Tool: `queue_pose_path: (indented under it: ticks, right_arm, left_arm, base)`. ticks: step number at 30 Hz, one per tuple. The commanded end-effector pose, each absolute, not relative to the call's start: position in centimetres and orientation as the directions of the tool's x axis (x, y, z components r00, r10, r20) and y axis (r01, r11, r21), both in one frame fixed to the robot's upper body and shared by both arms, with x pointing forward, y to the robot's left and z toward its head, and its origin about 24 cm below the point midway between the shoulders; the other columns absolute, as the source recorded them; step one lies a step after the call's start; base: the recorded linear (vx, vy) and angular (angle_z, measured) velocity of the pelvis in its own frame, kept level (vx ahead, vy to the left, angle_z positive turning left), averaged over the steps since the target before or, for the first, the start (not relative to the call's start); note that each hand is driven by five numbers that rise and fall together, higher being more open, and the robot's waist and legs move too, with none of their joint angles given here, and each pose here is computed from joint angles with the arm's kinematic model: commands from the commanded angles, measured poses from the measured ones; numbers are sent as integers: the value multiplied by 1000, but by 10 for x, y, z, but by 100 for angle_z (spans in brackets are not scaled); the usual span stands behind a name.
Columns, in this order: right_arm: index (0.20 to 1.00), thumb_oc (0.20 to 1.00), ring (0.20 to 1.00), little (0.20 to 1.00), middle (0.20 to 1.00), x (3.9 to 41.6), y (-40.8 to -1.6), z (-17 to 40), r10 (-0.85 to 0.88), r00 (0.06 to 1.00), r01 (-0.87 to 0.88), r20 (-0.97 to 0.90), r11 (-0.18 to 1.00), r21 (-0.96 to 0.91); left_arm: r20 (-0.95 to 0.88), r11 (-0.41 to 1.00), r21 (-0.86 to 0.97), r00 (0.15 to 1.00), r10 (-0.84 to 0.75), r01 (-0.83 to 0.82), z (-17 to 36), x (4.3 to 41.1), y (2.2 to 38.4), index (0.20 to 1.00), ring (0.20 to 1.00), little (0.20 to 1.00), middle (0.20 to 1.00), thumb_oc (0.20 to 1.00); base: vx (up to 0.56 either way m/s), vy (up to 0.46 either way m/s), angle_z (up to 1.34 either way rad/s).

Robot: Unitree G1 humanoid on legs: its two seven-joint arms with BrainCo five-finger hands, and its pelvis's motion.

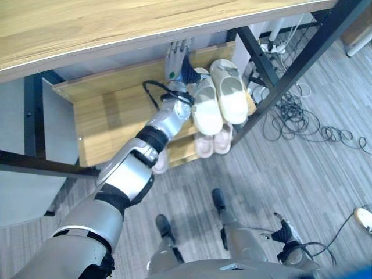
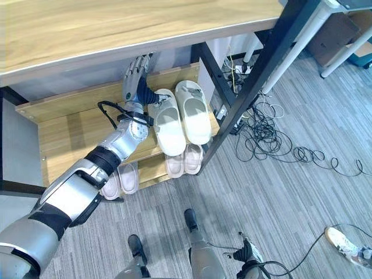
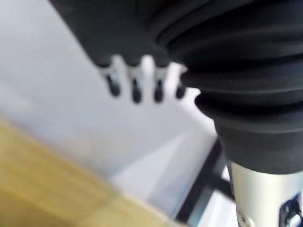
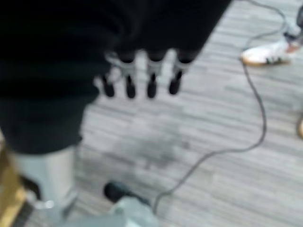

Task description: Arrange the slippers neatly on the shoe rack.

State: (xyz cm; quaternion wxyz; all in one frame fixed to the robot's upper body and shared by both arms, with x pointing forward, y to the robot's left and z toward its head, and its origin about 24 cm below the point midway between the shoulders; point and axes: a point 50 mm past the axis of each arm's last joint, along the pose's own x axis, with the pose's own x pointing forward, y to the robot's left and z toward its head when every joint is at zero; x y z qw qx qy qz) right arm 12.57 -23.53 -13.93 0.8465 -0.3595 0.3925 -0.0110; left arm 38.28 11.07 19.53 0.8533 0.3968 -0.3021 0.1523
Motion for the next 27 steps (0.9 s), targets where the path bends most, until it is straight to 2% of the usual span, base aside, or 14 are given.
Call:
queue_pose_path:
  ticks: [1,7,9,10,12,15,16,19,20,22,23,24,25,27]
  right_arm:
    - [1000,1000,1000,1000,1000,144,-267,-124,-398,695,-155,-599,730,-665]
    - [1000,1000,1000,1000,1000,139,-265,-128,-416,661,-117,-624,765,-634]
    - [1000,1000,1000,1000,1000,135,-265,-130,-431,641,-91,-635,779,-620]
    - [1000,1000,1000,1000,1000,132,-267,-131,-442,624,-74,-644,788,-612]
    - [1000,1000,1000,1000,1000,120,-271,-135,-473,572,-50,-670,796,-604]
    - [1000,1000,1000,1000,1000,116,-271,-137,-472,563,-62,-678,794,-604]
    - [1000,1000,1000,1000,1000,108,-273,-138,-482,546,-69,-685,789,-610]
    - [1000,1000,1000,1000,1000,96,-277,-140,-496,512,-89,-701,782,-618]
    - [1000,1000,1000,1000,1000,94,-279,-141,-496,497,-101,-712,782,-615]
    - [1000,1000,1000,1000,1000,93,-279,-142,-494,494,-105,-716,783,-613]
    - [1000,1000,1000,1000,1000,91,-278,-143,-488,484,-112,-726,789,-604]
    - [1000,1000,1000,1000,1000,91,-278,-143,-485,480,-110,-731,793,-599]
    - [1000,1000,1000,1000,1000,91,-279,-143,-486,480,-110,-730,792,-600]
    - [1000,1000,1000,1000,1000,89,-276,-145,-468,461,-101,-754,816,-569]
  left_arm:
    - [770,633,502,638,-18,-589,235,371,125,1000,1000,1000,1000,1000]
    - [725,672,522,688,-25,-526,191,341,154,1000,1000,1000,1000,1000]
    - [674,712,546,736,-60,-442,168,325,159,1000,1000,1000,1000,1000]
    - [627,740,557,775,-77,-377,154,318,160,1000,1000,1000,1000,1000]
    - [442,762,640,858,-260,-98,108,281,154,1000,1000,1000,1000,1000]
    - [389,764,645,868,-309,-18,99,269,154,1000,1000,1000,1000,1000]
    - [279,811,566,892,-356,147,79,249,154,1000,1000,1000,1000,1000]
    - [93,797,487,886,-455,358,50,220,159,1000,1000,1000,1000,1000]
    - [-75,776,430,875,-479,461,22,202,166,1000,1000,1000,1000,1000]
    - [-148,766,407,863,-483,499,9,194,169,1000,1000,1000,1000,1000]
    - [-317,780,309,832,-455,544,-24,176,179,1000,1000,1000,1000,1000]
    - [-401,789,276,812,-425,549,-42,168,183,1000,1000,1000,1000,1000]
    - [-400,789,275,812,-426,550,-43,168,182,1000,1000,1000,1000,1000]
    - [-624,814,278,740,-251,510,-98,141,199,1000,1000,1000,1000,1000]
  base:
    - [-13,32,16]
    - [6,28,18]
    - [38,27,14]
    - [61,44,21]
    - [43,55,15]
    - [5,35,23]
    - [-18,32,15]
    - [-11,29,13]
    - [15,31,13]
    - [19,27,7]
    - [19,26,13]
    - [19,27,15]
    - [19,7,15]
    - [33,6,12]
